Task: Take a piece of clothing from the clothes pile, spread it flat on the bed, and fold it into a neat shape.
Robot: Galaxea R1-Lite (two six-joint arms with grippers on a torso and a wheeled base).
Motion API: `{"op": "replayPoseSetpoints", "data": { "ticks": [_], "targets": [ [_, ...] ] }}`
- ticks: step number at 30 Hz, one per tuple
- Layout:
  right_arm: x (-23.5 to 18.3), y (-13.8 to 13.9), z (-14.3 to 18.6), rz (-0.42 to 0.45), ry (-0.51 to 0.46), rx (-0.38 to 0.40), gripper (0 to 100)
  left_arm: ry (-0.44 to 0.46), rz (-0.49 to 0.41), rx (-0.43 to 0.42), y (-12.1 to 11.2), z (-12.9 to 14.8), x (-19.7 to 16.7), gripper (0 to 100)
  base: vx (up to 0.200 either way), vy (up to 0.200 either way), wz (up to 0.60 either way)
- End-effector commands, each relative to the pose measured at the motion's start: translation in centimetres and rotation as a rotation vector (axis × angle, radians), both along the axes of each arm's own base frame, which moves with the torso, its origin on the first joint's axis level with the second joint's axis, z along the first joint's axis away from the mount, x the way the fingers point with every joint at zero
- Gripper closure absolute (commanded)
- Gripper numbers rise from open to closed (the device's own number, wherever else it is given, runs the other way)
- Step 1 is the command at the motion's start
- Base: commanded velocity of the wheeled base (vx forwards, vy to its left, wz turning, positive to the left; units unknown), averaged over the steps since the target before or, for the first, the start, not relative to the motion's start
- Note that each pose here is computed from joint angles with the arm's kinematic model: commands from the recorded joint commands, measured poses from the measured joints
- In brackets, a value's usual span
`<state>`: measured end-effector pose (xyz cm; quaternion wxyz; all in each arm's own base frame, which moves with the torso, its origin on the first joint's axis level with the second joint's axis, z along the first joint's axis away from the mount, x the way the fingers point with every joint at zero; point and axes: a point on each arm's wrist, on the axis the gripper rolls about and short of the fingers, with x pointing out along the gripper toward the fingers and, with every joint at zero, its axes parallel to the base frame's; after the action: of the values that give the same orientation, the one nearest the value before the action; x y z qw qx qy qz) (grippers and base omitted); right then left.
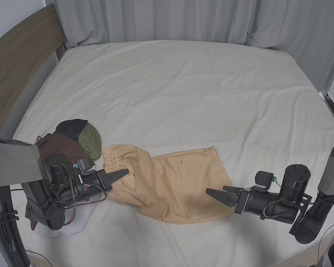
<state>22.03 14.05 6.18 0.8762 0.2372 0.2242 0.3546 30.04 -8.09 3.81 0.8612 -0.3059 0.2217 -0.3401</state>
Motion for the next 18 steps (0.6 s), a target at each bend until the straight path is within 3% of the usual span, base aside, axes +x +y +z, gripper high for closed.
{"op": "replayPoseSetpoints", "data": {
  "ticks": [1,18],
  "targets": [
    [0.0,0.0,0.0,0.001,0.0,0.001,0,-0.005,-0.007,-0.002,-0.2,0.1,0.0,100,0.0,0.0,0.0],
    [0.0,0.0,0.1,-0.001,-0.003,0.002,0,-0.031,-0.02,-0.01,-1.9,0.5,0.4,100,0.0,0.0,0.0]
  ]
}}
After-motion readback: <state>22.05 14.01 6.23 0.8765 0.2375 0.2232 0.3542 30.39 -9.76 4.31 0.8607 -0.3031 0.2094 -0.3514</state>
